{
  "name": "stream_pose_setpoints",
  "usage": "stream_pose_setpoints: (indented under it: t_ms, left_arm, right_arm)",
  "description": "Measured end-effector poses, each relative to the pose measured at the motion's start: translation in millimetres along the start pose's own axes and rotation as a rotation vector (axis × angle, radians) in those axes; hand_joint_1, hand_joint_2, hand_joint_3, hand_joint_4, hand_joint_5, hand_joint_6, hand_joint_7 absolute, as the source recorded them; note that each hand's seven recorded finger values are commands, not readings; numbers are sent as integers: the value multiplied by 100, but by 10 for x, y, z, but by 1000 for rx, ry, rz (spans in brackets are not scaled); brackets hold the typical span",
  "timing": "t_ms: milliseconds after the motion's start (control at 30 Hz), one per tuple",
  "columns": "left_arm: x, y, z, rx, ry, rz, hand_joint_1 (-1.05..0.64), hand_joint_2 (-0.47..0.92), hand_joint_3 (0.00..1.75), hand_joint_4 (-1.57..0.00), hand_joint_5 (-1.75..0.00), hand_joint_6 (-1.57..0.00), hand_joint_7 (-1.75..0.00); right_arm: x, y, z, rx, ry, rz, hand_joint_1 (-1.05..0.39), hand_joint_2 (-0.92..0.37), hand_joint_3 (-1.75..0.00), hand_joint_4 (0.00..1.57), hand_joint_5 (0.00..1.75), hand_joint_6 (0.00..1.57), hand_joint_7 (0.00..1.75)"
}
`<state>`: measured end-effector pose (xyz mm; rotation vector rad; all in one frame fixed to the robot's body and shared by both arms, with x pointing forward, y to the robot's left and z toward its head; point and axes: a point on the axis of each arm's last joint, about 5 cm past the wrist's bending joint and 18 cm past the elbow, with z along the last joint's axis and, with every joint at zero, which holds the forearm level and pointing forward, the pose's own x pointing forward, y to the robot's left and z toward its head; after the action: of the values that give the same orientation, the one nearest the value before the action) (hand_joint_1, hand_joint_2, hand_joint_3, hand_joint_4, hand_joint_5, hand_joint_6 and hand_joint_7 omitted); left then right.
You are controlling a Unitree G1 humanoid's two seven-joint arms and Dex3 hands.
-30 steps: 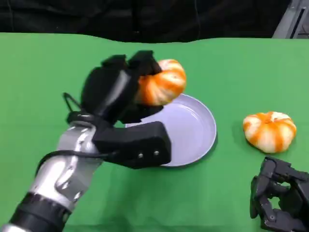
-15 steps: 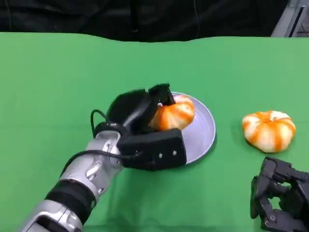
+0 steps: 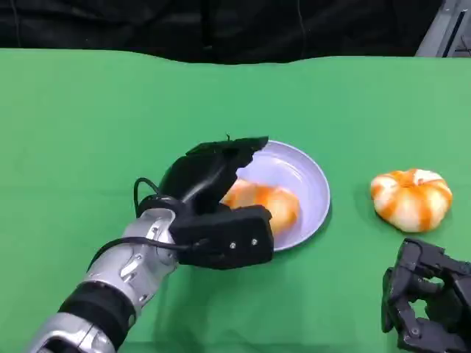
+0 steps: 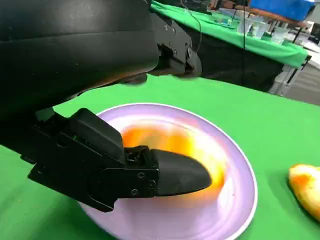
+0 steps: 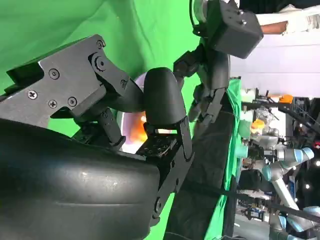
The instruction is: Grasp the bread from the table and place it into the plate.
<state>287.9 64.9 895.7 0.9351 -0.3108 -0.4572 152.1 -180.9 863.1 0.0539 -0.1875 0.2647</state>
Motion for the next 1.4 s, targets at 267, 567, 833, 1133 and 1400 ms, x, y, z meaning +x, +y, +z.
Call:
stream_pose_setpoints:
  t_ms: [267, 567, 833, 1133, 1400]
  left_arm:
    - [-55, 139, 95, -55, -70, 47, -105, 92, 83, 0, 0, 0, 0]
    - [-421, 344, 62, -441, -105, 135, -13, 92, 52, -77, -91, -99, -18]
    - [-1091, 570, -67, -810, -53, 50, 6, 60, 118, -89, -161, -94, -128]
    - [-1775, 472, -252, -1103, -2, -19, 8, 64, 120, -88, -174, -73, -172]
    - [-2107, 211, -439, -1265, 121, 47, 11, 75, 110, -87, -175, -70, -175]
  right_arm:
    - [2, 4, 0, 1, 3, 2, -7, -60, -119, 84, 175, 70, 169]
    - [3, 7, 3, 5, 8, 4, -8, -59, -119, 84, 175, 69, 169]
    - [12, -1, 1, 5, 7, 0, -9, -59, -119, 84, 175, 70, 169]
    - [9, -58, -63, -7, 24, -10, -8, -60, -115, 83, 175, 70, 168]
    - [90, -88, -71, -17, -12, 16, -9, -61, -115, 84, 175, 70, 168]
